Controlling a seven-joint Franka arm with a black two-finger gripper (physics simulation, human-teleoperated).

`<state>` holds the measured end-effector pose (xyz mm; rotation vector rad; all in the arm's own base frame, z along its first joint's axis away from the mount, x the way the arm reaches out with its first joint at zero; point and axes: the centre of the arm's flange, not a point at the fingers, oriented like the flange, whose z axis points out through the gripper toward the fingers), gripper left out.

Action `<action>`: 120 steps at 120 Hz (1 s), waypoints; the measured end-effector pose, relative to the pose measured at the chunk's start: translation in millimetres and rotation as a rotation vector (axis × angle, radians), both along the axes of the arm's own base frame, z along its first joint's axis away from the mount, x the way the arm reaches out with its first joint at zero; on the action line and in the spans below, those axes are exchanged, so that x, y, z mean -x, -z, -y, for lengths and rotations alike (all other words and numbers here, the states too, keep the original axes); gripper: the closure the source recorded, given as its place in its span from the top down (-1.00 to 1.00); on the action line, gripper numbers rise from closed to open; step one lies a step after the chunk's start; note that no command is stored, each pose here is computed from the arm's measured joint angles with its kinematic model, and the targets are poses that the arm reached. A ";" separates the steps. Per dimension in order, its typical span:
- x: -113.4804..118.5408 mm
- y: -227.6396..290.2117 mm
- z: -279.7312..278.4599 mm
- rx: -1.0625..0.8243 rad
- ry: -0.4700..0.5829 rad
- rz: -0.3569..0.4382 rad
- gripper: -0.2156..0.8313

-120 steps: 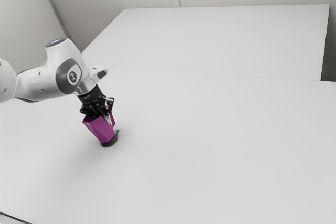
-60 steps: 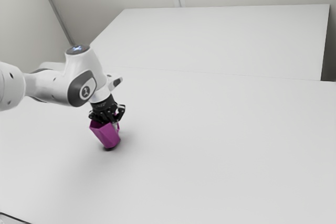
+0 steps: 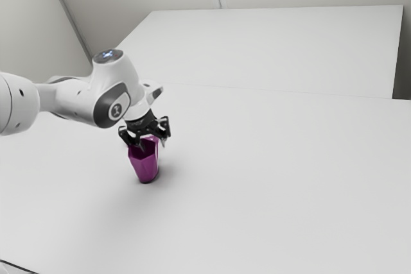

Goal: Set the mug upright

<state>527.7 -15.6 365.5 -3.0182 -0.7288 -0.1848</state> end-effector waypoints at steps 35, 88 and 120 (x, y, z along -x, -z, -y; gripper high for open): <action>-11.1 -35.7 17.9 0.001 0.038 0.017 0.45; -35.2 -147.6 -65.6 -0.029 0.052 0.019 0.57; -32.8 -241.1 -77.9 -0.056 0.182 0.018 0.58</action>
